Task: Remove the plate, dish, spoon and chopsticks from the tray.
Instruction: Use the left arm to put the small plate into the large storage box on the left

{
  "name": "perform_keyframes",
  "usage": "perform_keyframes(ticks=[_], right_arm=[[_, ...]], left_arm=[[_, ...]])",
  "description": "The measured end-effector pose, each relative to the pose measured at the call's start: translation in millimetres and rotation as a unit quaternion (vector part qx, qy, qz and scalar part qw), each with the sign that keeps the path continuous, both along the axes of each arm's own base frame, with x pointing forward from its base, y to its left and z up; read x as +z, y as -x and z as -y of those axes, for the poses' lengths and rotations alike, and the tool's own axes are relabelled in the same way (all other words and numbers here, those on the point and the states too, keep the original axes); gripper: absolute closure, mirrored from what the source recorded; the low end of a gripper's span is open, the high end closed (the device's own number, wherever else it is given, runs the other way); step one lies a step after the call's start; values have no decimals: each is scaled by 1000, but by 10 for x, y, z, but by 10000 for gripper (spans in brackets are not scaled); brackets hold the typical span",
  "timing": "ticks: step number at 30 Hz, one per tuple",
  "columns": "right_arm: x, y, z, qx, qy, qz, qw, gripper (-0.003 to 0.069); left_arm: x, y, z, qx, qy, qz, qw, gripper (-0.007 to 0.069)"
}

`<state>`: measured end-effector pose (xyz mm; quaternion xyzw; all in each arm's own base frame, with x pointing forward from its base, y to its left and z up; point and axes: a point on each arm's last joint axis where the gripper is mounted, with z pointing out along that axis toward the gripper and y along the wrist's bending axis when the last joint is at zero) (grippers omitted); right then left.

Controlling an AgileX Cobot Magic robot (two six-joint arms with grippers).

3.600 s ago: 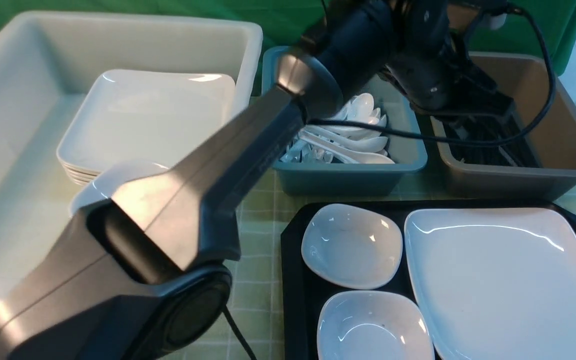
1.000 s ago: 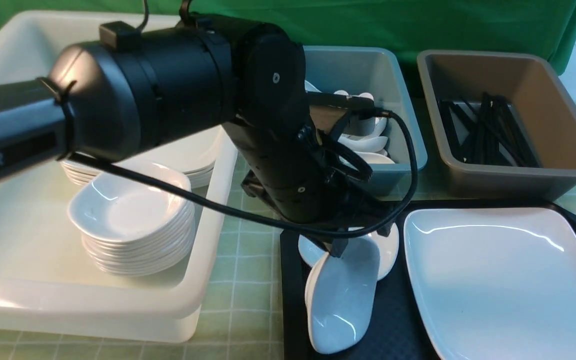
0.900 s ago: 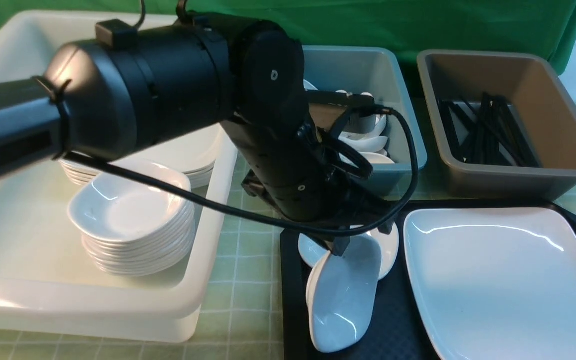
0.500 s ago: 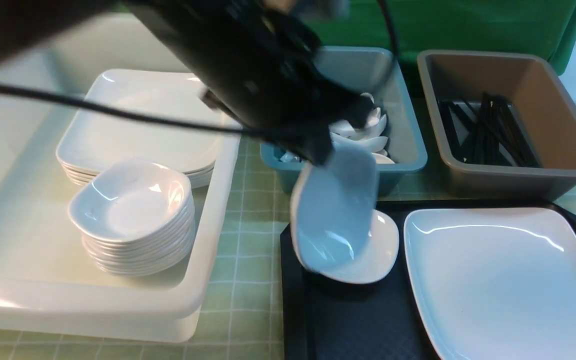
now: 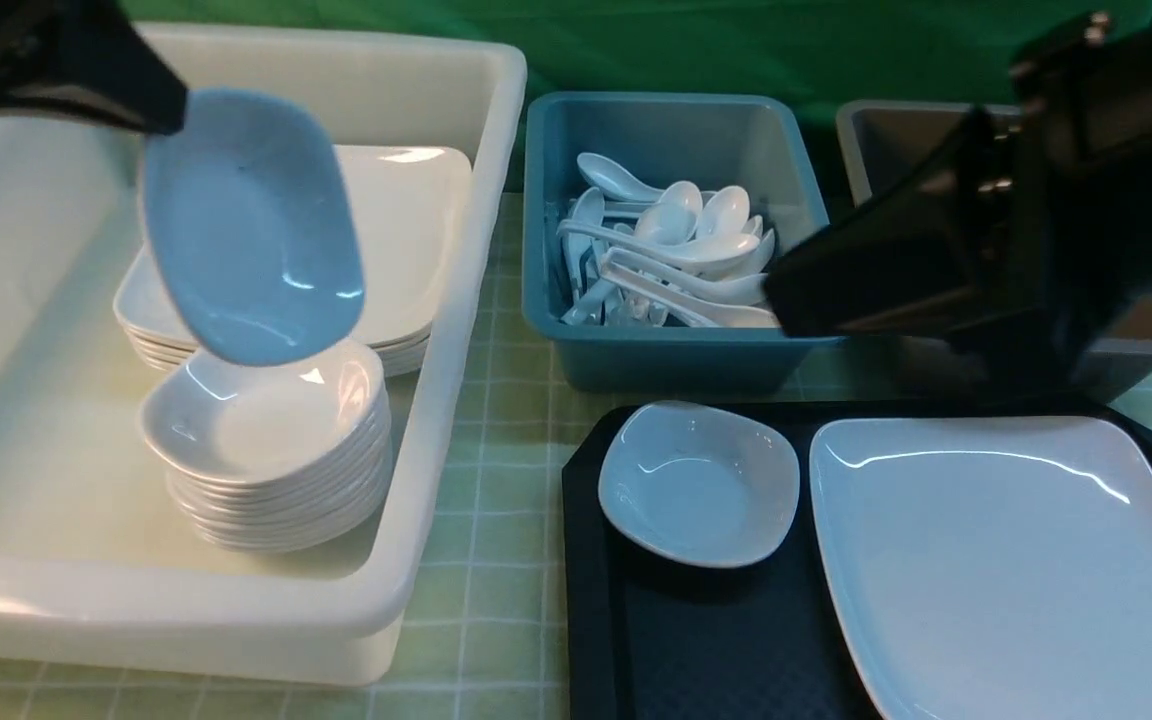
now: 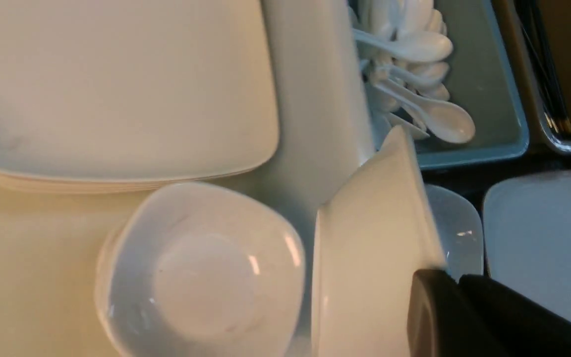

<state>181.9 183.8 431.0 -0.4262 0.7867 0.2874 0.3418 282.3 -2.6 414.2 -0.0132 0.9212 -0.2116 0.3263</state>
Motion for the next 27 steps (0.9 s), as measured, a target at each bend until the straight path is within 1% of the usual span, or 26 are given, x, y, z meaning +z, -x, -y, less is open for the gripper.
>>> perform_keyframes(ticks=[1,4,8,11,16,20,23,25,27], right_arm=[[-7,-12,-92,10,-1,0,1000,652],[-26,-56,-211,21,0,-1,1000,652],[-45,-91,-242,15,-3,1,1000,652],[-40,-103,-247,8,-9,1,1000,652],[-70,-141,-279,7,-6,-4,1000,652],[-97,-167,-301,6,-3,-9,1000,652],[-87,-169,-302,6,-4,-8,1000,652],[-78,-168,-302,6,-5,-7,1000,652],[-75,-168,-302,5,-6,-8,1000,652]], left_arm=[[-72,-9,-91,9,17,-1,1000,616],[-386,-60,-349,56,65,-11,996,616],[-680,-92,-432,79,91,-18,992,616],[-939,-86,-423,89,109,-35,989,616],[-1127,-65,-444,109,106,-43,987,616],[-1175,-60,-457,119,104,-44,986,616],[-1213,-61,-474,117,90,-53,988,606],[-1248,-48,-494,119,74,-66,988,582],[-1287,-25,-512,121,58,-82,988,521]])
